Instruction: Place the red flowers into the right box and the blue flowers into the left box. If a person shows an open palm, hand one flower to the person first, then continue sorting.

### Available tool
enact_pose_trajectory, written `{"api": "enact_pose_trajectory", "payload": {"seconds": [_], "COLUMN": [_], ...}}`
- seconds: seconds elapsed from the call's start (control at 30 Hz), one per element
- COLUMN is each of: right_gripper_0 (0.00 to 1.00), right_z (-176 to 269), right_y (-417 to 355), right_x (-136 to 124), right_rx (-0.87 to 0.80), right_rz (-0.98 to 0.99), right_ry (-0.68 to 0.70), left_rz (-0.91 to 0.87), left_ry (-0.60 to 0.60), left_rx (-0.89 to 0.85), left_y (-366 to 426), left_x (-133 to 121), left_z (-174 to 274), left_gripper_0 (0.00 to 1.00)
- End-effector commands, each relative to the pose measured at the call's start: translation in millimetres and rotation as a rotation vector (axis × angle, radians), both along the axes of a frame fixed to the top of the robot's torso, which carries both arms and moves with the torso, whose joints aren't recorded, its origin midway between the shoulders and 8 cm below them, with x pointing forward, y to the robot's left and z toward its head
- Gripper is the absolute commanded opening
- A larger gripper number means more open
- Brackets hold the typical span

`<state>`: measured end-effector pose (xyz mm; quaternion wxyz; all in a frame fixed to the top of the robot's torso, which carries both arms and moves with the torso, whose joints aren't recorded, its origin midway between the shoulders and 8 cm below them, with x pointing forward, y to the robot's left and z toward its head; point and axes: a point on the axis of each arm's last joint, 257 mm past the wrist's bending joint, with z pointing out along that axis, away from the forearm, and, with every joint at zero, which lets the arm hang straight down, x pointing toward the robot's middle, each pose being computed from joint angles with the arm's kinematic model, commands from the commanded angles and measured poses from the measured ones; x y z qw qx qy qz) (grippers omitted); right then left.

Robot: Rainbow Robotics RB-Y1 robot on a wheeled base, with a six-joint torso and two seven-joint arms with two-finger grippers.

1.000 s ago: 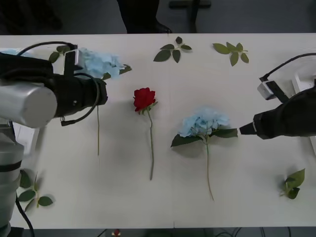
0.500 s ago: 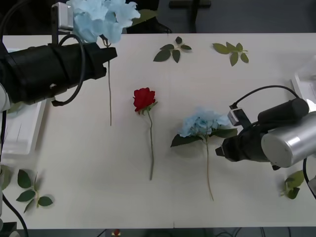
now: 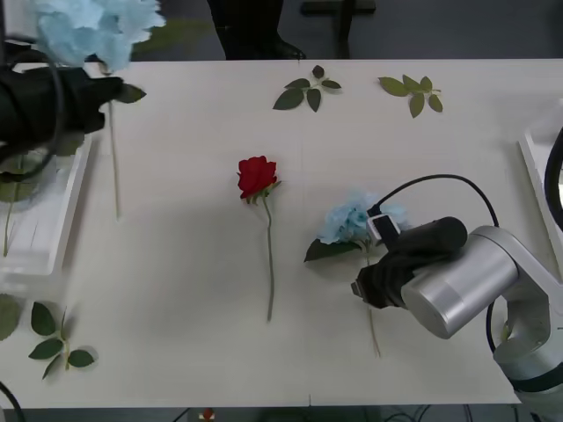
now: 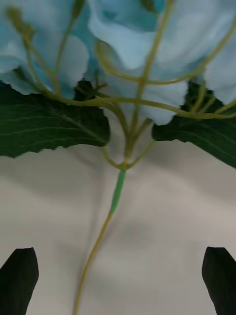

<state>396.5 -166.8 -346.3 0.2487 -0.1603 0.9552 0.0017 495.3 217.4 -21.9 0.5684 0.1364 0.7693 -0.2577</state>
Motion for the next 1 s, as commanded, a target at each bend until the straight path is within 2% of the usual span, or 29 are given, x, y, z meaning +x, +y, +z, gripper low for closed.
{"api": "enact_pose_trajectory", "payload": {"seconds": [0.03,0.17,0.37,0.7,0.73,0.83,1.0], "right_gripper_0": [0.97,0.97,0.96,0.94,0.93,0.75,0.68], "right_z": [4,-5,-14,-28,-28,-28,-30], "right_y": [14,15,15,17,17,18,21], "right_x": [4,6,7,10,10,9,9], "right_rx": [0.035,0.033,0.014,0.016,0.016,0.016,0.017], "right_rz": [-0.025,-0.028,-0.023,-0.024,-0.024,-0.024,-0.019], "right_ry": [-0.014,-0.014,-0.02,-0.018,-0.018,-0.016,-0.018], "left_rz": [0.155,0.332,0.501,0.642,0.652,0.687,0.72], "left_ry": [-0.01,-0.012,0.008,0.079,0.083,0.103,0.132], "left_rx": [0.226,0.384,0.518,0.539,0.537,0.525,0.474], "left_y": [82,155,226,336,343,371,399], "left_x": [2,2,-7,-14,-15,-16,-19], "left_z": [3,8,11,-43,-49,-70,-101], "left_gripper_0": [0.0,0.0,0.0,0.0,0.0,0.0,0.0]}}
